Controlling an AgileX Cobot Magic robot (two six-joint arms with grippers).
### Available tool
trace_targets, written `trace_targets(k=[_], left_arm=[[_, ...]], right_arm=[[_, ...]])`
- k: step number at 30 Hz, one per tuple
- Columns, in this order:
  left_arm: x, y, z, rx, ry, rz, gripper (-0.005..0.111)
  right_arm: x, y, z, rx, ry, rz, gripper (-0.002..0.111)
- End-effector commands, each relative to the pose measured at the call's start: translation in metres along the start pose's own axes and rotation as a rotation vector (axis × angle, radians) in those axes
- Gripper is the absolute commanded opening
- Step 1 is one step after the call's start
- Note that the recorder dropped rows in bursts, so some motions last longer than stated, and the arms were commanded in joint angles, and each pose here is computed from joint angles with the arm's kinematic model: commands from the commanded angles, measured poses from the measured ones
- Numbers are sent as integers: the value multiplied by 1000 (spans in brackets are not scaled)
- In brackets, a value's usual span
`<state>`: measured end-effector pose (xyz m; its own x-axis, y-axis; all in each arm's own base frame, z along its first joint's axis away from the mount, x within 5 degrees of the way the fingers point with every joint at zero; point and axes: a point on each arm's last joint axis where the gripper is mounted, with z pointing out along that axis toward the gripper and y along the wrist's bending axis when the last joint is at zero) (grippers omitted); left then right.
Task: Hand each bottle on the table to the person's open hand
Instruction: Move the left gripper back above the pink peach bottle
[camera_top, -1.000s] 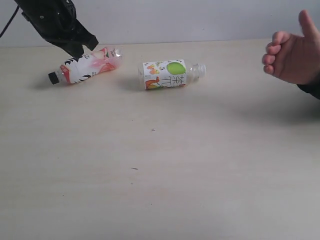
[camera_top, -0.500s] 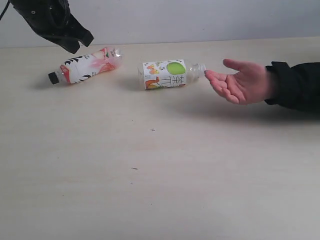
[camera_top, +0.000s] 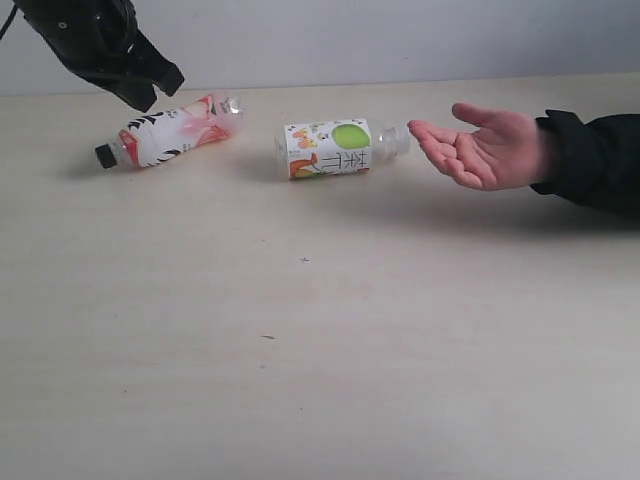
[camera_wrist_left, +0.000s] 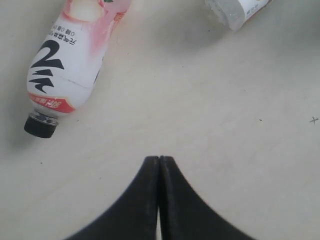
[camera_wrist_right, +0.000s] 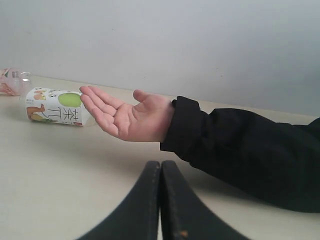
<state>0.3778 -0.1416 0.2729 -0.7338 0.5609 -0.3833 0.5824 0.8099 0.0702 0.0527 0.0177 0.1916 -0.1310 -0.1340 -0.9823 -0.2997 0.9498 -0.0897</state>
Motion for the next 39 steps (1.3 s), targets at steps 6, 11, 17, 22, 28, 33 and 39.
trace_targets(k=[6, 11, 17, 22, 28, 33, 39], left_arm=[[-2, 1, -4, -8, -36, -5, 1], [-4, 1, -4, -13, -51, -5, 1], [-4, 1, -4, -9, -59, -10, 1], [-4, 1, -3, -6, -57, -11, 1], [-5, 2, 10, -5, -48, -11, 1], [-25, 9, 12, -88, -257, 86, 1], [-45, 14, -9, -140, -372, 139, 1]], right_arm=[[0, 0, 0, 7, -12, -5, 0], [0, 0, 0, 7, -12, -5, 0], [0, 0, 0, 7, -12, -5, 0], [0, 0, 0, 7, -12, -5, 0], [0, 0, 0, 7, -12, -5, 0], [0, 0, 0, 7, -12, -5, 0], [0, 0, 0, 7, -12, -3, 0]])
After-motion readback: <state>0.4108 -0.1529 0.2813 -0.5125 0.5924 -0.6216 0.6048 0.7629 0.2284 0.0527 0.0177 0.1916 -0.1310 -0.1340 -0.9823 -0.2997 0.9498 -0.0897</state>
